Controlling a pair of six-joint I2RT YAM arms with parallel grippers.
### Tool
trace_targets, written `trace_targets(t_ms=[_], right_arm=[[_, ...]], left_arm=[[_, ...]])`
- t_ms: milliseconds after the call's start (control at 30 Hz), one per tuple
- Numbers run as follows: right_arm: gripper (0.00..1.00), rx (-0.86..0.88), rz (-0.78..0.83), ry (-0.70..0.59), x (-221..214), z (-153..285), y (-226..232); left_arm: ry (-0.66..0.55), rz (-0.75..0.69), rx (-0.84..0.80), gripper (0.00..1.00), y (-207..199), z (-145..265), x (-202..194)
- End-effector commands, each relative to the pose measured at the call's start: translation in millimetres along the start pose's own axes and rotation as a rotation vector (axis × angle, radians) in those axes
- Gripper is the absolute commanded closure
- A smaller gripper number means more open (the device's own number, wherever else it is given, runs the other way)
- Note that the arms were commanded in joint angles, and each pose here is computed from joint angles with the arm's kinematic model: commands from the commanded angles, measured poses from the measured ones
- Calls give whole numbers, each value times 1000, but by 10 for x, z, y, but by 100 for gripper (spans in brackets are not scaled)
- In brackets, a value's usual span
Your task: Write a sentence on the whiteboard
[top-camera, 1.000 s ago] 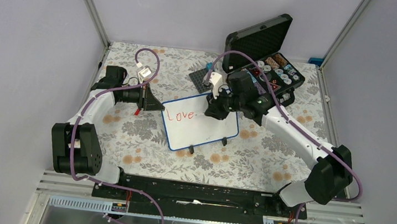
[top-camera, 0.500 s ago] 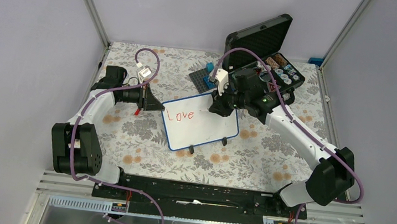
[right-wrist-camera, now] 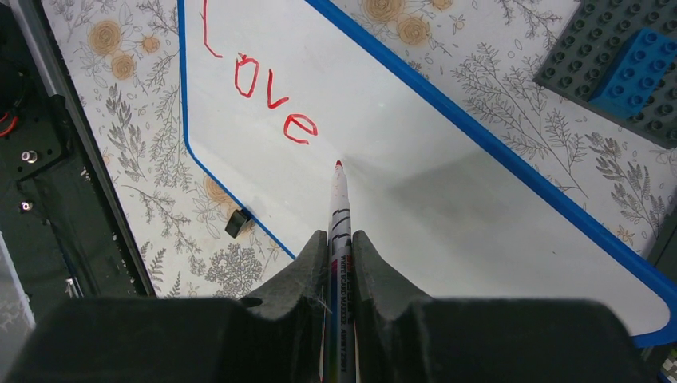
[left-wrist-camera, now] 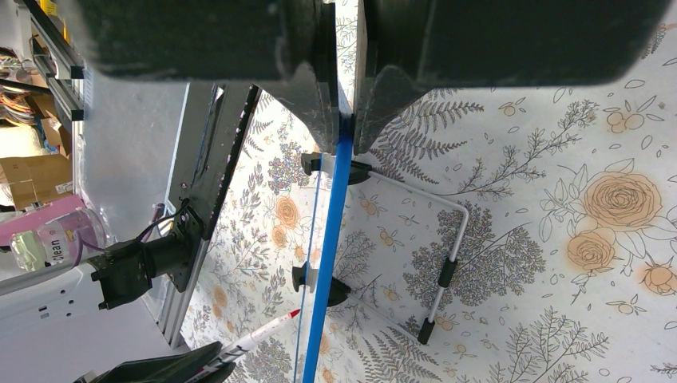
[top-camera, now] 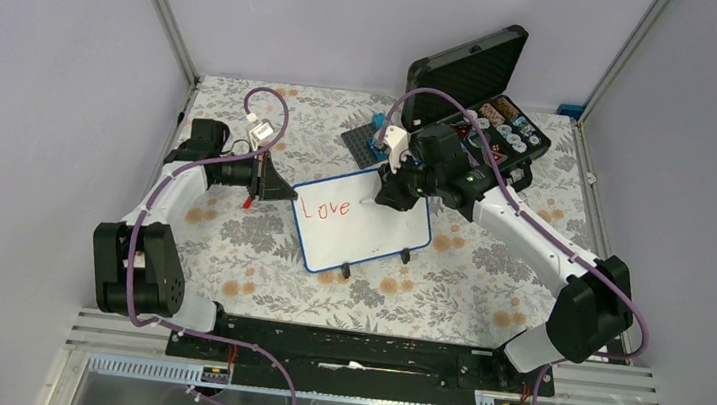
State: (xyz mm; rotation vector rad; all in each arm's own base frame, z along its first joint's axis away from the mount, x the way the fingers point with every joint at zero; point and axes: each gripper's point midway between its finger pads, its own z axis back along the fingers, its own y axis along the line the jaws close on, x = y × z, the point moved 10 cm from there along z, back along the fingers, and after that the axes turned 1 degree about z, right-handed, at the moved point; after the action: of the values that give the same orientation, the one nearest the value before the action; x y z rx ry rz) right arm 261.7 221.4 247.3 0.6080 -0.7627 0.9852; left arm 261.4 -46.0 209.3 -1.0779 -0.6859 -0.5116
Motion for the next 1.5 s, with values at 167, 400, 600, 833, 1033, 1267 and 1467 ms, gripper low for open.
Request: trace_targets(t_ms=[167,400,600,833,1033,1267,1467], right_arm=[[100,-60,35,-45,157,-19,-63],[100,-102,46,-37,145,6,-90],[100,-126,39,-45,135,93,-139],[100,-140,33,-47,117,136,-178],[100,-139,30,-46,102,140,-186],[100,-80,15,-34,50,76,-150],[100,-53,16,-18,2,24,-103]], left_arm=[[-15,-68,-5,100,-75,20,48],[-16,-67,-2,100,-76,24,46],[-15,-70,0,100,-77,23,49],[-15,-69,4,100,-78,25,48],[-16,-72,5,100,-81,27,53],[-16,-72,4,100,-77,26,53],[-16,-73,5,100,-79,28,54]])
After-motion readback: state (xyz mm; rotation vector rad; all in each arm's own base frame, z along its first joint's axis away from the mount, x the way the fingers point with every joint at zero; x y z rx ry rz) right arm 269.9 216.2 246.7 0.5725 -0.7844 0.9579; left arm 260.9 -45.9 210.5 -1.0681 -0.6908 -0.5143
